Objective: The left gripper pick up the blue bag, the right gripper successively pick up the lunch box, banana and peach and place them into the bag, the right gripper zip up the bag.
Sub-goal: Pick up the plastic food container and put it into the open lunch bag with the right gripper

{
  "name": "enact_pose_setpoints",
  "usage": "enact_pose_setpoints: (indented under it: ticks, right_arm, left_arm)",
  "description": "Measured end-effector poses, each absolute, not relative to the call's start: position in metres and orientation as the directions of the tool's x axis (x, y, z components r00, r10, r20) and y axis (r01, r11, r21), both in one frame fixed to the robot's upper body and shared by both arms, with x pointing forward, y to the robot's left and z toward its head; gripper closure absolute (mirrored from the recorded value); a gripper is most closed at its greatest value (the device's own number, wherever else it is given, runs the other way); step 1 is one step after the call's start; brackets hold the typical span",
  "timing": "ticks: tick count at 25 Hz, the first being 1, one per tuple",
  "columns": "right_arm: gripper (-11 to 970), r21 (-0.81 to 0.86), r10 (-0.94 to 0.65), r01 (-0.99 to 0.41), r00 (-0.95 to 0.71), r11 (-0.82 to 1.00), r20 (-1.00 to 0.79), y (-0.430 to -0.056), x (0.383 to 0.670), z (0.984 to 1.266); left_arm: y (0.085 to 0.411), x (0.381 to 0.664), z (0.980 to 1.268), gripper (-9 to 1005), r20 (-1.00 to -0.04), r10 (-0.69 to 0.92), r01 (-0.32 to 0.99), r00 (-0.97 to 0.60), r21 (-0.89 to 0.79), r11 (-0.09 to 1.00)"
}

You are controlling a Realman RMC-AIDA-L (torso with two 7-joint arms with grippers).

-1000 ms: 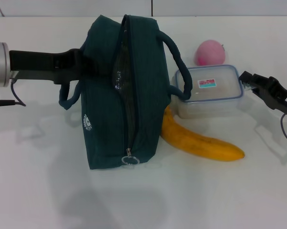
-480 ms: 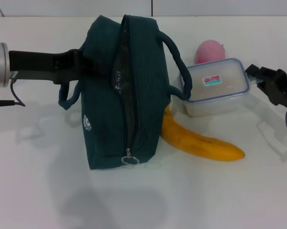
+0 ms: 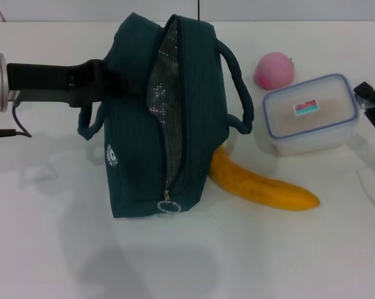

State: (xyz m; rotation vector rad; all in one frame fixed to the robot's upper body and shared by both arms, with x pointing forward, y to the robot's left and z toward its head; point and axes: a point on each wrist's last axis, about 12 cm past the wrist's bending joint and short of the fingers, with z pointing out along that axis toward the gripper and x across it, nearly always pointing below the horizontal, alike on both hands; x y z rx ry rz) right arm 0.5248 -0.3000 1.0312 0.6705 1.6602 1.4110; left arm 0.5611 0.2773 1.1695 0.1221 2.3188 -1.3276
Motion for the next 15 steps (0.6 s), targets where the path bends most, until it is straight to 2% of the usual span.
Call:
enact_pose_setpoints:
  ticks: [15]
  right_arm:
    - [859, 0.990, 0.865, -0.110, -0.485, 0.089, -0.131, -0.307, 0.509, 1.032]
  left_arm:
    - [0.274, 0.560, 1.168, 973, -0.427, -0.123, 0.312, -0.896, -0.800, 0.513]
